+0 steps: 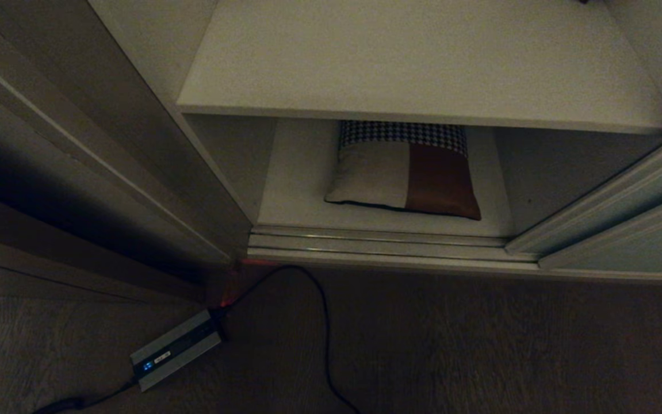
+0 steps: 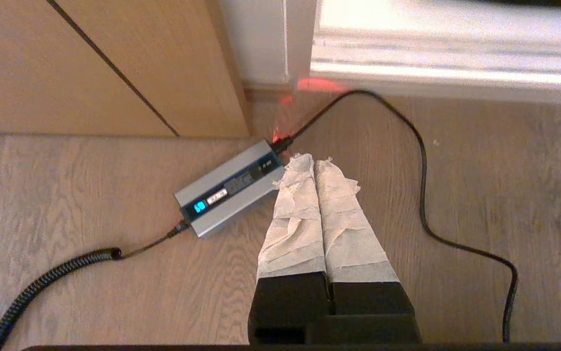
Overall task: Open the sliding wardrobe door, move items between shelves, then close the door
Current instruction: Close the door
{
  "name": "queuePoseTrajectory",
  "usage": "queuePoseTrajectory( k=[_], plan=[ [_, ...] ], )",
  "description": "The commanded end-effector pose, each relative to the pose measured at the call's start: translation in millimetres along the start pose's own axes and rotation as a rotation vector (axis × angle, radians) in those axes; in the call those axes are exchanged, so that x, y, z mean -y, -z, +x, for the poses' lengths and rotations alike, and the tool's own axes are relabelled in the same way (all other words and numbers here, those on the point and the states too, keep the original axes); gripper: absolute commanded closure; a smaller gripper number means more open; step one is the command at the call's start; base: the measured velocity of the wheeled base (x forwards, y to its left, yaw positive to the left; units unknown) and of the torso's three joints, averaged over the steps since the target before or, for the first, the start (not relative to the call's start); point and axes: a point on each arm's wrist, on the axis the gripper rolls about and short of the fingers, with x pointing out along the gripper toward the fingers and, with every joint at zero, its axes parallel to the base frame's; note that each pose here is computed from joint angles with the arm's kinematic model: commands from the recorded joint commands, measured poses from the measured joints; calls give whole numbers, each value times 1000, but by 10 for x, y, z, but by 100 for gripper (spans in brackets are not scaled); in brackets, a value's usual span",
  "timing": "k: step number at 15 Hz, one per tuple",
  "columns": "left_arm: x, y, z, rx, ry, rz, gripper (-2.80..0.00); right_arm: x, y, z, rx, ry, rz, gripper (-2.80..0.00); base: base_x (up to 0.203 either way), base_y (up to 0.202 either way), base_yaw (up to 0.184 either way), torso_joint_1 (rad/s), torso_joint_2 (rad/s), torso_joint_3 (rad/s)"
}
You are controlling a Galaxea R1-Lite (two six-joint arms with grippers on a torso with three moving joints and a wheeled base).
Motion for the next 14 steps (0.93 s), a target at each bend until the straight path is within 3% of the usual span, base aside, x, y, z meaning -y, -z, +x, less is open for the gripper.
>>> queuePoseTrajectory(
  k=[1, 14],
  plan=[
    [0, -1, 0, 1, 0, 0, 0, 0, 8, 4, -5, -1, 0, 0, 0, 0, 0, -2, -2, 198],
    [0, 1, 0, -1, 0, 1, 0, 0, 9, 4, -6, -1, -1, 0, 0, 0, 0, 1, 2, 201]
  ],
)
